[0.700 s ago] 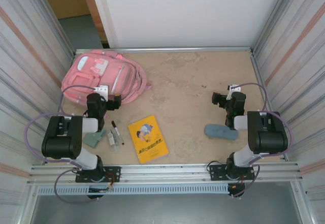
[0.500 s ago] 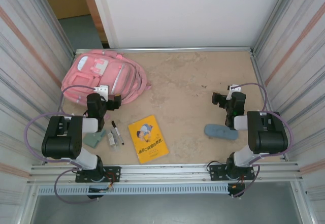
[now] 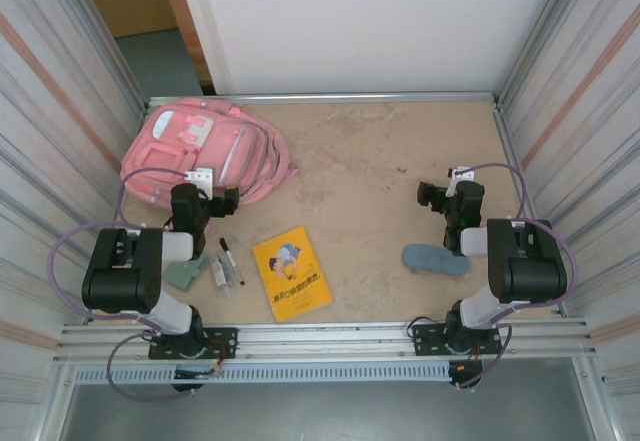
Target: Pack books, pencil case, and school supplies into a backpack
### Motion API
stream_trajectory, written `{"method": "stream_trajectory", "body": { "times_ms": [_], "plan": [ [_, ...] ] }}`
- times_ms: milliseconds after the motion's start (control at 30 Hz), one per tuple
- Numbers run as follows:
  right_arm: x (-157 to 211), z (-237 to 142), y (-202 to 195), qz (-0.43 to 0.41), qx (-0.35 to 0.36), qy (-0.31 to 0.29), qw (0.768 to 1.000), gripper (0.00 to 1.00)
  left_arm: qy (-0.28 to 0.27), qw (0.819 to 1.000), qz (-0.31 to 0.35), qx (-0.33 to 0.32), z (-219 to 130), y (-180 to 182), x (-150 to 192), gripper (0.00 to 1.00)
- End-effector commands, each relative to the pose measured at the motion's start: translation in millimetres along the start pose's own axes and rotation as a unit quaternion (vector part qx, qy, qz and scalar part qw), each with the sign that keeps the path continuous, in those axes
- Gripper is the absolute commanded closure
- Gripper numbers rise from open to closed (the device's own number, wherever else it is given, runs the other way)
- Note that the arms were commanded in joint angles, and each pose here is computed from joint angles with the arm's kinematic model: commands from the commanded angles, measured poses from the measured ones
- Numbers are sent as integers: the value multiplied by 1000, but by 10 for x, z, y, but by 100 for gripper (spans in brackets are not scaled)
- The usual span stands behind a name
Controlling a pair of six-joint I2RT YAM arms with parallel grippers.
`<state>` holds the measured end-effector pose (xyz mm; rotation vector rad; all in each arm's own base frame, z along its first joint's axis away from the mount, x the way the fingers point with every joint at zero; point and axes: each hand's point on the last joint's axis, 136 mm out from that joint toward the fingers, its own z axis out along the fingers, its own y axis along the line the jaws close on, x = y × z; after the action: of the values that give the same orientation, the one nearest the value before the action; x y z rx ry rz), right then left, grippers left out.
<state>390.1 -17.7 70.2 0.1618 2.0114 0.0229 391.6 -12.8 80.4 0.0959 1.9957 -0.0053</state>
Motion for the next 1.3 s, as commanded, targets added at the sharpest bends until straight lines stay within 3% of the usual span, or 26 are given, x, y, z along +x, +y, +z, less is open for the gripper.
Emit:
{"method": "stream_trajectory", "body": {
  "times_ms": [0,567,700,800,900,1033,1167,1267],
  "plan": [
    [-119,-3,1,-9,-3,-15,1000,1,-15,1000,10,-1,-5,4,-112,1],
    [-130,-2,2,-7,-5,-16,1000,1,-15,1000,8,-1,-5,11,-112,1],
    [-296,-50,18,-5,-10,2,1000,1,-19,1000,8,-1,-11,14,-135,1],
    [-544,-231,-76,1,41,-16,999,1,-9,1000,25,1,-58,-45,-267,1],
    [-790,-509,-221,107,91,-21,990,1,34,998,29,-48,-196,-87,-492,1],
    [-968,-870,-465,265,129,4,955,1,14,999,40,-15,-398,-498,-896,1],
    [-1090,-1024,-219,265,41,11,963,1,58,997,-43,41,-295,-658,-1094,1],
    [-1084,-1157,275,183,-30,28,982,1,128,988,-28,78,-29,-764,-1115,1]
  ]
}}
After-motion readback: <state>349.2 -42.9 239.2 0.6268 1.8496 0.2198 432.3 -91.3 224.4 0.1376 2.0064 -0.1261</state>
